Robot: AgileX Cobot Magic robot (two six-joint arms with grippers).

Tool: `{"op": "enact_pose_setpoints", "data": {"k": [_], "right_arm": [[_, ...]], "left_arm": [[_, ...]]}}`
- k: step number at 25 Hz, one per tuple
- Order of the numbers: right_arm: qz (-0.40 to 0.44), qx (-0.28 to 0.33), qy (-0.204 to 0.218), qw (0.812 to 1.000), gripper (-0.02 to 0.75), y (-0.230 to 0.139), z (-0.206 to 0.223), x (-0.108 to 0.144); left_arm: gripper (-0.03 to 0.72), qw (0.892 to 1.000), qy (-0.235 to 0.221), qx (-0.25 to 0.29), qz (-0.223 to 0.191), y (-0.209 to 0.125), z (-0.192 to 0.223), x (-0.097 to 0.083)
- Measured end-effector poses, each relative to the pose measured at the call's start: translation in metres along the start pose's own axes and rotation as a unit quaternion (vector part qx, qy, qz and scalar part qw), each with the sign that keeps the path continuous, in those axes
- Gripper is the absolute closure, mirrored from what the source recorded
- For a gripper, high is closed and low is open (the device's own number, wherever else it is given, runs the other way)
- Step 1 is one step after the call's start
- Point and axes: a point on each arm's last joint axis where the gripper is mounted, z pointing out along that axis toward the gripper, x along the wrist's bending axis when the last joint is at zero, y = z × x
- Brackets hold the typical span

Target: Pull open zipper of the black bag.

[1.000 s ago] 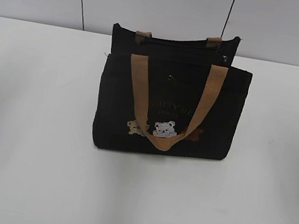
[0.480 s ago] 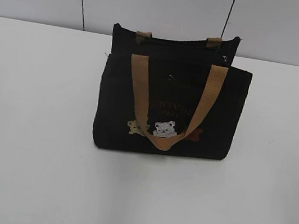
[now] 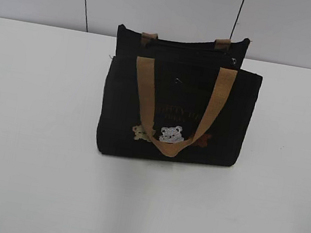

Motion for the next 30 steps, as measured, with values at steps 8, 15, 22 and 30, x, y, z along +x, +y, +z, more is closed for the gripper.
{"op": "enact_pose_setpoints", "data": {"k": [8,15,22,30], "right_arm": [[-0.003,-0.040,-0.007,0.999,0.270,-0.006,-0.006,0.002],[-0.003,-0.040,-0.007,0.999,0.270,-0.006,-0.005,0.002],[-0.003,-0.041,-0.007,0.999,0.270,-0.006,-0.005,0.002],[0.000,-0.043,-0.001,0.999,0.270,-0.006,-0.005,0.003]], "left_arm": [[0.325,0.998,-0.008,-0.056,0.001,-0.011,-0.015,0.002],[0.325,0.998,-0.011,-0.055,0.000,-0.011,-0.015,0.002],[0.325,0.998,0.024,-0.060,-0.027,-0.012,-0.015,-0.001],[0.353,0.994,0.067,-0.064,-0.057,-0.012,-0.015,-0.003]]}}
